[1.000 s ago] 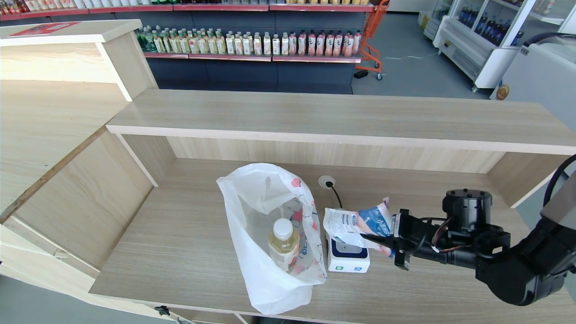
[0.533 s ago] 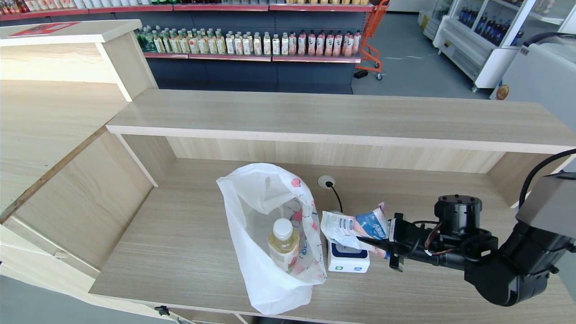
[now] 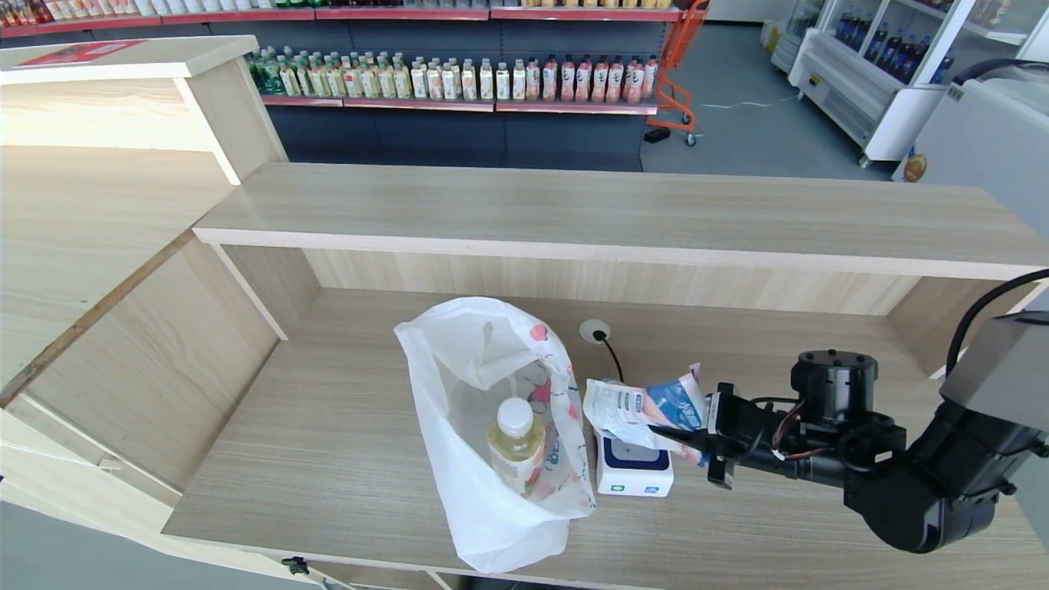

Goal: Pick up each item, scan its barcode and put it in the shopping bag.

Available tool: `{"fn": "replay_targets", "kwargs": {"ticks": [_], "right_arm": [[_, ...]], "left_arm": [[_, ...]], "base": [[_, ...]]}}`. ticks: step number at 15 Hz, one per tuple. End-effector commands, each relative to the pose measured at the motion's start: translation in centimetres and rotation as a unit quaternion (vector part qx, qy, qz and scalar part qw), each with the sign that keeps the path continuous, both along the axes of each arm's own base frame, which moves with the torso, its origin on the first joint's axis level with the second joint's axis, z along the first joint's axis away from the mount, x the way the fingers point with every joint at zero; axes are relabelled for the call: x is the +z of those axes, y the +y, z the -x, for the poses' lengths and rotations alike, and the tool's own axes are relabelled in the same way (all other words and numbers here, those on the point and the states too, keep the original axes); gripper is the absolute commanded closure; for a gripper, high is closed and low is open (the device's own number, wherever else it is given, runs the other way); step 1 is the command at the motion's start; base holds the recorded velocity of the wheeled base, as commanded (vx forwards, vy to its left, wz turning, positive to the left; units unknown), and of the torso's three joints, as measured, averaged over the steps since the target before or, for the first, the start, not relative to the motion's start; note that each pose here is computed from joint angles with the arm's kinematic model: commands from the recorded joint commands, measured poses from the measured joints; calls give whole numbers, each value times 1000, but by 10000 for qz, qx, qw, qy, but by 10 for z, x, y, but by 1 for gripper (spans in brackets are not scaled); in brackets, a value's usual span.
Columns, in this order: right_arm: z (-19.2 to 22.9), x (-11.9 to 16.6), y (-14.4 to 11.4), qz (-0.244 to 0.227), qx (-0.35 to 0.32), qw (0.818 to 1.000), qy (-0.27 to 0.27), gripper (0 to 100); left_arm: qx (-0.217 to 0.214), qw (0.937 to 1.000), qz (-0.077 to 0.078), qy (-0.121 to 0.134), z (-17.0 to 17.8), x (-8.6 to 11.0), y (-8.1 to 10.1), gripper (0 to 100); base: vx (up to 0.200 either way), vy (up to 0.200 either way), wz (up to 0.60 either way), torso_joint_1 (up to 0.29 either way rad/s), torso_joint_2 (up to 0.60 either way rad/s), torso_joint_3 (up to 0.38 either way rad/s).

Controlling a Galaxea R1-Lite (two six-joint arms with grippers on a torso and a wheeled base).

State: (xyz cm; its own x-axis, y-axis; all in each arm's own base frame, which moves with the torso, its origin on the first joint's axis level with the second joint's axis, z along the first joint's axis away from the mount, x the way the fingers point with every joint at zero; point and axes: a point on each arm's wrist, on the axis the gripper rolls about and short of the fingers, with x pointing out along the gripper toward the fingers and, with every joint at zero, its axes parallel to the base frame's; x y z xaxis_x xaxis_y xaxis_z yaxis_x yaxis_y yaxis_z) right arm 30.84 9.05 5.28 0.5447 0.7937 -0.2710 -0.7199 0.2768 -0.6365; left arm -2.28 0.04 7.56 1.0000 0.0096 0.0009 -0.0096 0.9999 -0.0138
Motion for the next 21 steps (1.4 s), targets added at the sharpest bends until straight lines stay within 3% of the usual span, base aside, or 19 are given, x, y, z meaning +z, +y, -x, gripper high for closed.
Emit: {"fn": "replay_targets", "kwargs": {"ticks": [1, 4, 5, 8, 10, 12, 14, 21], "right_arm": [[1, 10, -1, -80, -23, 9999, -99, 100], [9, 49, -16, -738, -479, 9961, 45, 100], [20, 74, -19, -1222, -745, 9894, 249, 100], [46, 125, -20, -2683, -1924, 9353, 1277, 100], [63, 132, -25, -3105, -2388, 8967, 2061, 100], [79, 127, -28, -3326, -2582, 8643, 2750, 100], [85, 120, -30, -3398, -2670, 8506, 2994, 100], [92, 117, -31, -3486, -2695, 8408, 3143, 100]], "left_arm": [[6, 10000, 8, -3, 0, 0, 0, 0], [6, 10000, 0, -3, 0, 0, 0, 0], [6, 10000, 8, -3, 0, 0, 0, 0], [6, 10000, 0, -3, 0, 0, 0, 0], [6, 10000, 0, -3, 0, 0, 0, 0], [-2, 10000, 8, -3, 0, 0, 0, 0], [6, 10000, 8, -3, 0, 0, 0, 0], [-2, 10000, -46, 5, 0, 0, 0, 0]], "base": [[0, 0, 0, 0, 0, 0], [0, 0, 0, 0, 0, 0], [0, 0, 0, 0, 0, 0], [0, 0, 0, 0, 0, 0], [0, 0, 0, 0, 0, 0], [0, 0, 0, 0, 0, 0], [0, 0, 0, 0, 0, 0], [0, 0, 0, 0, 0, 0]]}}
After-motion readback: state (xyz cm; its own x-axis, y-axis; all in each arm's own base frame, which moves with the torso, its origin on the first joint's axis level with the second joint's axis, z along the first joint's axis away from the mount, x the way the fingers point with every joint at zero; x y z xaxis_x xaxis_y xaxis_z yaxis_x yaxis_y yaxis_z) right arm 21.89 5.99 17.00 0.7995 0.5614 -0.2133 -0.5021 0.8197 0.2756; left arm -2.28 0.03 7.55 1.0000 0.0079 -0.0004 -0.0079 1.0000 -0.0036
